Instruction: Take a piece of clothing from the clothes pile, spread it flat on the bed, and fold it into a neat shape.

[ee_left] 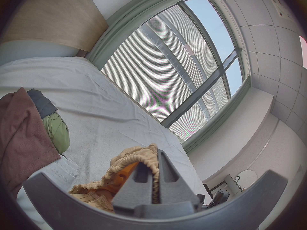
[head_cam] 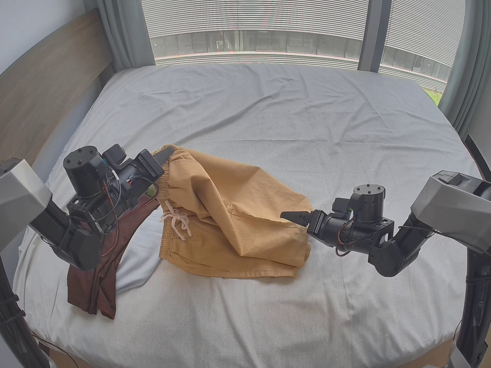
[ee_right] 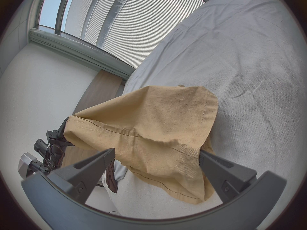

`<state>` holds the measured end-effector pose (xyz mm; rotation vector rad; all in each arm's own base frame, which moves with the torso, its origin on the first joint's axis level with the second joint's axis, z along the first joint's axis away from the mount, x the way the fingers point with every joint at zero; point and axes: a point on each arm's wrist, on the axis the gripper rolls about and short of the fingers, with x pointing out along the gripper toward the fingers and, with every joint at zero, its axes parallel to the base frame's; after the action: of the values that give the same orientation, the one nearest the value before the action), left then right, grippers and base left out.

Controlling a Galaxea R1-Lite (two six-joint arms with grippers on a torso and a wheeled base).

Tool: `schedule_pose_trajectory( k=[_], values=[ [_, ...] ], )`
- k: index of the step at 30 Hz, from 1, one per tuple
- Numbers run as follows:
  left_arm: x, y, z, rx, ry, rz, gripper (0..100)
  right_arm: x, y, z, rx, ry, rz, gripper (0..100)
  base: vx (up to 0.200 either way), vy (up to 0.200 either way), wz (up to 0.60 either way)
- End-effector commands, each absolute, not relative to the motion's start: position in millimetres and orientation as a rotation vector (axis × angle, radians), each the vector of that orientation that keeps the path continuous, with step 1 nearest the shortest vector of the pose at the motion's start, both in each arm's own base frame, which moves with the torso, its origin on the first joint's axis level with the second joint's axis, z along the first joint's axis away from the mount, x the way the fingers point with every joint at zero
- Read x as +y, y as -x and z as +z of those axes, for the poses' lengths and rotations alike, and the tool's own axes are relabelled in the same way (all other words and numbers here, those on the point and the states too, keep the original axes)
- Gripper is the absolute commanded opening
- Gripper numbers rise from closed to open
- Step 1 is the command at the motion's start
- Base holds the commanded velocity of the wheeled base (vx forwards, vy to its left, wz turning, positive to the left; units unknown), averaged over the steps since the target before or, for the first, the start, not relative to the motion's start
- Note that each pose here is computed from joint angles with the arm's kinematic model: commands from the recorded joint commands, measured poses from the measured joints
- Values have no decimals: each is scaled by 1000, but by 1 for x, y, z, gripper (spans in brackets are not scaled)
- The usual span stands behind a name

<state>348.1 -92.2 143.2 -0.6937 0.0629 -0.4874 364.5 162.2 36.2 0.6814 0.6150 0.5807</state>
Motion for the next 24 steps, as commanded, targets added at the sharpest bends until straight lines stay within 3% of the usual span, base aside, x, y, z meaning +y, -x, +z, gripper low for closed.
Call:
schedule_pose_trajectory(
  k=[1,9,20,21,24],
  values=[
    [-94,-349,141,70,694,-488,0,163,-364,37,611,-681,591,100,0,0,0],
    [-95,-348,142,68,696,-494,0,169,-377,5,636,-682,609,100,0,0,0],
    [-94,-346,140,62,696,-494,0,186,-382,9,574,-680,666,100,0,0,0],
    [-94,-345,140,60,697,-495,0,186,-382,9,573,-680,665,0,0,0,0],
    [-94,-345,139,58,697,-497,0,186,-382,8,575,-679,662,0,0,0,0]
  ],
)
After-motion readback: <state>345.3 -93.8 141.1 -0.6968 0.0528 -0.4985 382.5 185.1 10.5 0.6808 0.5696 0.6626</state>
